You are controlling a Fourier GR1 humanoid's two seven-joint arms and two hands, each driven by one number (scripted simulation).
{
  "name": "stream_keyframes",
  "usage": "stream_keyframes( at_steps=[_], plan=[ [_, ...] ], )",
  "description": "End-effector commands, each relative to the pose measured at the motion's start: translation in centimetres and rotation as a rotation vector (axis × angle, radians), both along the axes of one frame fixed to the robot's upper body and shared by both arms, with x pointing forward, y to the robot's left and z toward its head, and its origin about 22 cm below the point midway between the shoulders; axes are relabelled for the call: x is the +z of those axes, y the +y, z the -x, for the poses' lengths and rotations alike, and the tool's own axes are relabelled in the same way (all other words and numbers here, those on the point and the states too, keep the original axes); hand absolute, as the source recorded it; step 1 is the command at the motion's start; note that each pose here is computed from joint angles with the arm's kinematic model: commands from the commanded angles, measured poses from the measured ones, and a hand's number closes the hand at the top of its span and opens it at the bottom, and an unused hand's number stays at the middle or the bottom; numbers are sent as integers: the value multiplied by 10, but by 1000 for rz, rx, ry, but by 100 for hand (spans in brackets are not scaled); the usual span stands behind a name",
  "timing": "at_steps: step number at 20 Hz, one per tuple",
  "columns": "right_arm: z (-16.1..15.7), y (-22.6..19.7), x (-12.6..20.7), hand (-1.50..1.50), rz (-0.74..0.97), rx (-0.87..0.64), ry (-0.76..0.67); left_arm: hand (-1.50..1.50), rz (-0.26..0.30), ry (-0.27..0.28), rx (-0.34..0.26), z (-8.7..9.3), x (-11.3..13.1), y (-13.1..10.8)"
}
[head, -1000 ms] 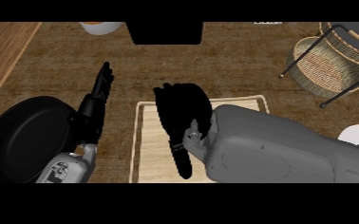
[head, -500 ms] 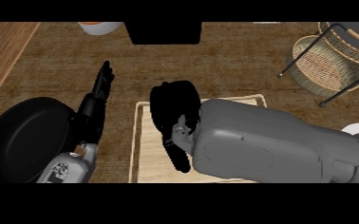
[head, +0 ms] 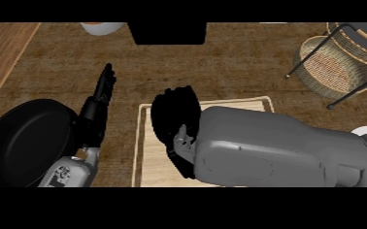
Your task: Pick the squash from the tray and place it in the tiered basket
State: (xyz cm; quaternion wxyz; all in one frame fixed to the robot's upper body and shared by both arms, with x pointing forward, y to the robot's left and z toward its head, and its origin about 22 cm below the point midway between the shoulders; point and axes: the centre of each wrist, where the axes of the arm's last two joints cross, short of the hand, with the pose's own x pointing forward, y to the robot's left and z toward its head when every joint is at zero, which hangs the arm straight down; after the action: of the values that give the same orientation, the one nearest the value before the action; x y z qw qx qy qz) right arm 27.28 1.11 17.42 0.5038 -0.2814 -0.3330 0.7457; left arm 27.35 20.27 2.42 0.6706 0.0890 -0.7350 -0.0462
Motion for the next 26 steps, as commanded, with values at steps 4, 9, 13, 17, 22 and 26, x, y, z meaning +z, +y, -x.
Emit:
stream_keyframes(
  at_steps=[4, 9, 13, 17, 22, 26],
  plan=[
    [2, 12, -6, -150, 212, -164, -110, 0, 7, 12, 6, -1, -7, 7],
    [5, -22, -36, -150, 217, -195, -60, 0, 2, -10, 6, 10, -4, -3],
    [-6, -26, -15, -150, 194, -209, -46, 0, 3, -6, 7, -8, -3, 0],
    [-5, -44, -19, -150, 173, -200, -36, 0, -7, 3, -7, 10, 4, -2],
    [15, -35, -43, -150, 124, -198, -32, 0, -4, -5, 8, 1, 2, 9],
    [11, -28, -54, -150, 140, -201, -9, 0, -1, -8, 3, 5, 11, -3]
  ],
)
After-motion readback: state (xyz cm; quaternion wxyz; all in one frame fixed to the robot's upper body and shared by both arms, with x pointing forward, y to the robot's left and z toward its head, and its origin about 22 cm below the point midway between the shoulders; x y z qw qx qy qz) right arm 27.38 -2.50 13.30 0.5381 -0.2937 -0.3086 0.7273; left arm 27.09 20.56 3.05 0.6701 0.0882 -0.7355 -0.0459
